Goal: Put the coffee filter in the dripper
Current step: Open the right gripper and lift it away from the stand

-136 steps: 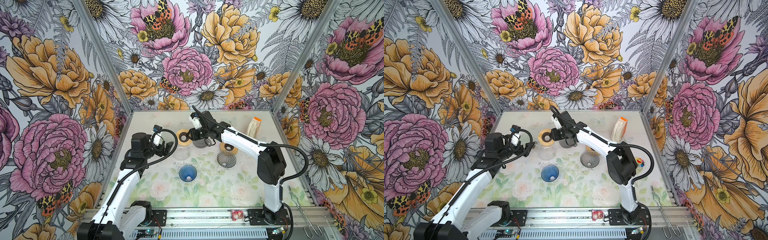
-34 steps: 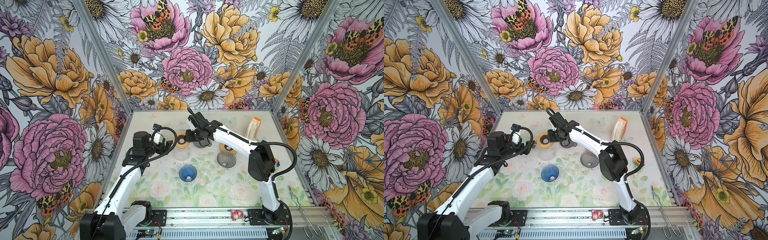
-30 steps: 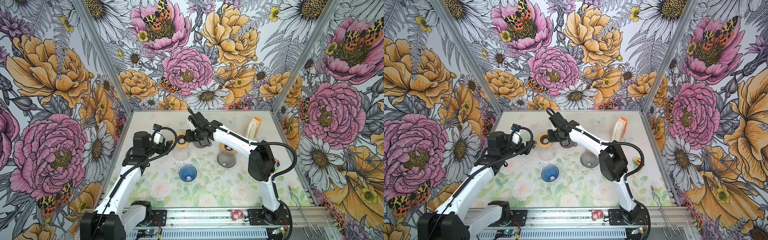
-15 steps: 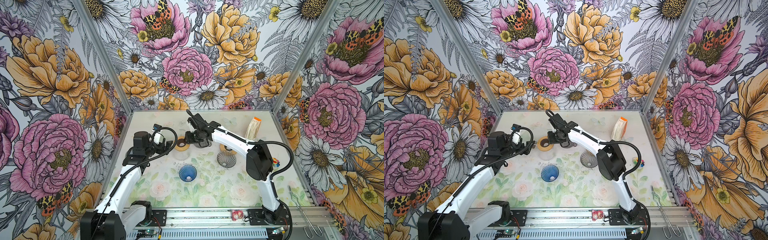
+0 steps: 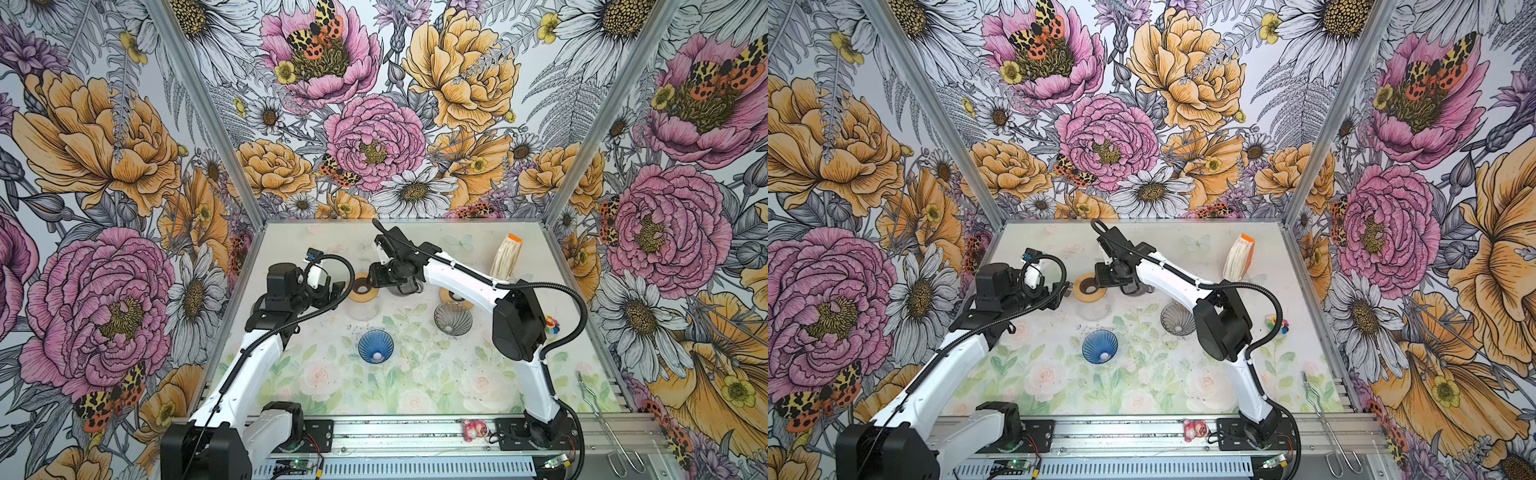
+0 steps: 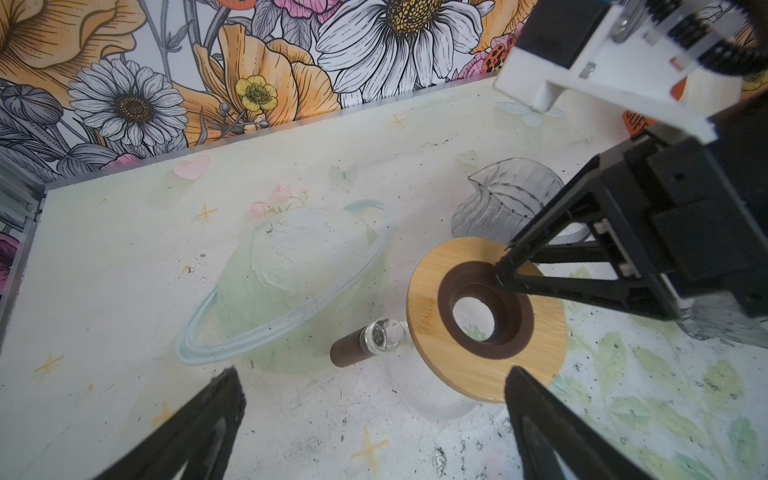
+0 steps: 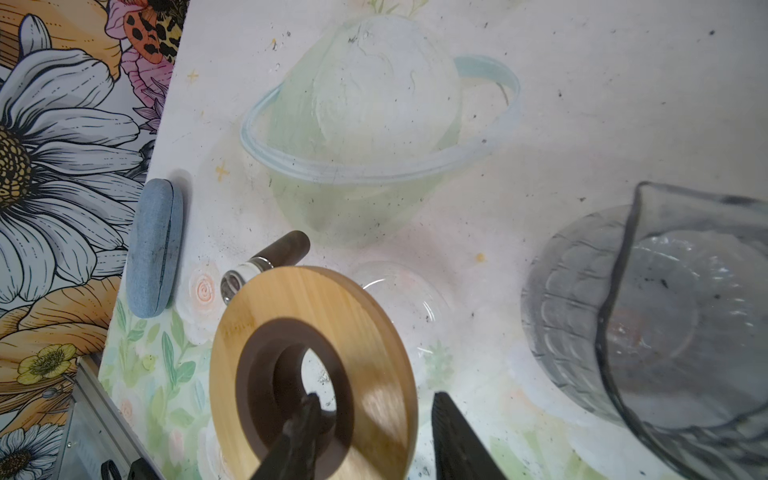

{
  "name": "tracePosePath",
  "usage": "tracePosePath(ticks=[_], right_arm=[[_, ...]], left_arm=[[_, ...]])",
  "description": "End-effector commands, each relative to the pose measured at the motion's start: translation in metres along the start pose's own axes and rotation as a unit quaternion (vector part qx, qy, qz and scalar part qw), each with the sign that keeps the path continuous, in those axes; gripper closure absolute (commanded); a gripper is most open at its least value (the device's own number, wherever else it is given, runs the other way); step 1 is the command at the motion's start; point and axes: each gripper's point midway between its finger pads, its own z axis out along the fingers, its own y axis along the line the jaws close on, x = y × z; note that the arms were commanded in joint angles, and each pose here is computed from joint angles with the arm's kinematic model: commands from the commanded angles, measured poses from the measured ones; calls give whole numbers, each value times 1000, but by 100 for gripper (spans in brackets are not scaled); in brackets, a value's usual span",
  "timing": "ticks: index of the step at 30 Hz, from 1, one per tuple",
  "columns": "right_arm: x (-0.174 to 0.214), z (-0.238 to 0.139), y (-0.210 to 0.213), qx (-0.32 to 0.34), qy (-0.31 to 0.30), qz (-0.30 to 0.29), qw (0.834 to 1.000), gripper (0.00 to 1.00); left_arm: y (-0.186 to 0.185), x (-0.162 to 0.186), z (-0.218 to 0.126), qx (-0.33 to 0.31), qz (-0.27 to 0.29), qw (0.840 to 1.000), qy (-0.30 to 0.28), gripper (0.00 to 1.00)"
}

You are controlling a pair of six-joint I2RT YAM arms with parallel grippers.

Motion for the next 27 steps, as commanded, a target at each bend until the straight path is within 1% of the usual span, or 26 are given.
tracePosePath(ticks=[1, 5, 9, 12, 14, 15, 16, 17, 18, 20, 23, 25, 27], right_arm=[[-20, -30, 16, -15, -37, -32, 999, 49], [-23, -45, 21, -18, -50, -59, 997, 41], [-26, -64, 14, 6, -72, -72, 995, 33], [-26, -79, 11, 14, -83, -87, 993, 29], [-25, -89, 11, 19, -91, -101, 991, 29], [-24, -95, 11, 22, -95, -114, 989, 24], [-23, -100, 10, 25, -98, -125, 987, 17], [-22, -105, 10, 26, -103, -133, 985, 8], [-20, -108, 8, 31, -105, -141, 984, 1], [-16, -115, 5, 37, -109, -158, 981, 0], [-5, -126, -1, 46, -115, -176, 976, 1], [3, -130, -4, 44, -123, -185, 974, 1], [11, -133, -8, 41, -133, -188, 972, 1]], left_arm=[[-4, -20, -14, -8, 16, 1000, -16, 1], [-9, -36, -28, -8, 19, 1000, -22, 1], [-14, -48, -43, -8, 20, 999, -25, 1], [-12, -50, -51, -14, 1, 1000, -16, 1], [-12, -48, -54, -17, -17, 1000, 3, 1], [-15, -47, -56, -11, -19, 1000, 12, 1], [-19, -46, -58, -9, -20, 1000, 19, 1], [-21, -46, -59, -14, -22, 999, 21, 1], [-22, -45, -61, -20, -25, 999, 24, 1], [-26, -42, -64, -25, -35, 999, 30, 1], [-30, -37, -67, -36, -77, 996, 41, 1], [-40, -32, -69, -27, -101, 993, 52, 1], [-45, -27, -69, -28, -113, 991, 61, 1]])
